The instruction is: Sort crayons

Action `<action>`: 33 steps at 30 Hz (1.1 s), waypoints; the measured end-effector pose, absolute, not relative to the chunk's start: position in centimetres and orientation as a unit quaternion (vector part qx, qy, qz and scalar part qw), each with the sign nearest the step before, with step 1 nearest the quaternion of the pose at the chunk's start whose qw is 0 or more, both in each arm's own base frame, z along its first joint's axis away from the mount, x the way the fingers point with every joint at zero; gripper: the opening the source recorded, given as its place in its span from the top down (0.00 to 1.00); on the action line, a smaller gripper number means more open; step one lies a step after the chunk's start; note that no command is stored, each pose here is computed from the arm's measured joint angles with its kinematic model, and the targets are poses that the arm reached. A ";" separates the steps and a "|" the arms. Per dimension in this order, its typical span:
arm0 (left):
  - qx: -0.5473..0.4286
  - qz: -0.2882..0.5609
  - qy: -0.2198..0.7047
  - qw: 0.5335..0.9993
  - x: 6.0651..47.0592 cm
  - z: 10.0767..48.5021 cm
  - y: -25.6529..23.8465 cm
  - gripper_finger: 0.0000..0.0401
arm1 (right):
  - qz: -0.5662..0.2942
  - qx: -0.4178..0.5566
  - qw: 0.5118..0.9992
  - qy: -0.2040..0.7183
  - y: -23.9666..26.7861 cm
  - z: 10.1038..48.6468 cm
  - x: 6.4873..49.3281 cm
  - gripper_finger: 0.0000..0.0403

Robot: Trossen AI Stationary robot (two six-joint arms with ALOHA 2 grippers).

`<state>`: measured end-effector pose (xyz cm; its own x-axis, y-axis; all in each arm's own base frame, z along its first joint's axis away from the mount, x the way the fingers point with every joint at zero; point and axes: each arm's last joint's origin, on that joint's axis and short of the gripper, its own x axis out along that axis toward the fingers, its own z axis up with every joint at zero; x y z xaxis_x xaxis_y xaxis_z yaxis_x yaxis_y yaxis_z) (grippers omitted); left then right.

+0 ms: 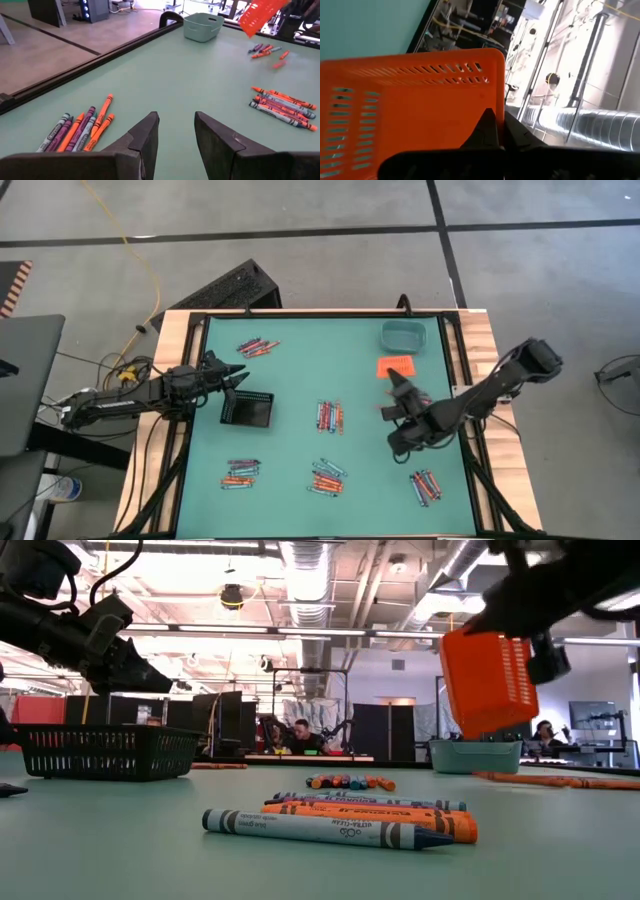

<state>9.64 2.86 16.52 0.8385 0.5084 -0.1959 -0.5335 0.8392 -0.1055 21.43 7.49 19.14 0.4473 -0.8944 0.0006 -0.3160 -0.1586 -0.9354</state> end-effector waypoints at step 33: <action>-0.080 0.272 0.062 0.957 9.7 16.9 2.9 0.71 | -0.390 0.272 0.858 0.195 -17.0 22.7 27.8 1.00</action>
<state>9.70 2.88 16.87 0.8445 0.5106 -0.1618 -0.5303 0.8395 -0.1188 27.78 -17.00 22.70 0.6202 -0.5629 -0.5463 0.7748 0.5485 0.3144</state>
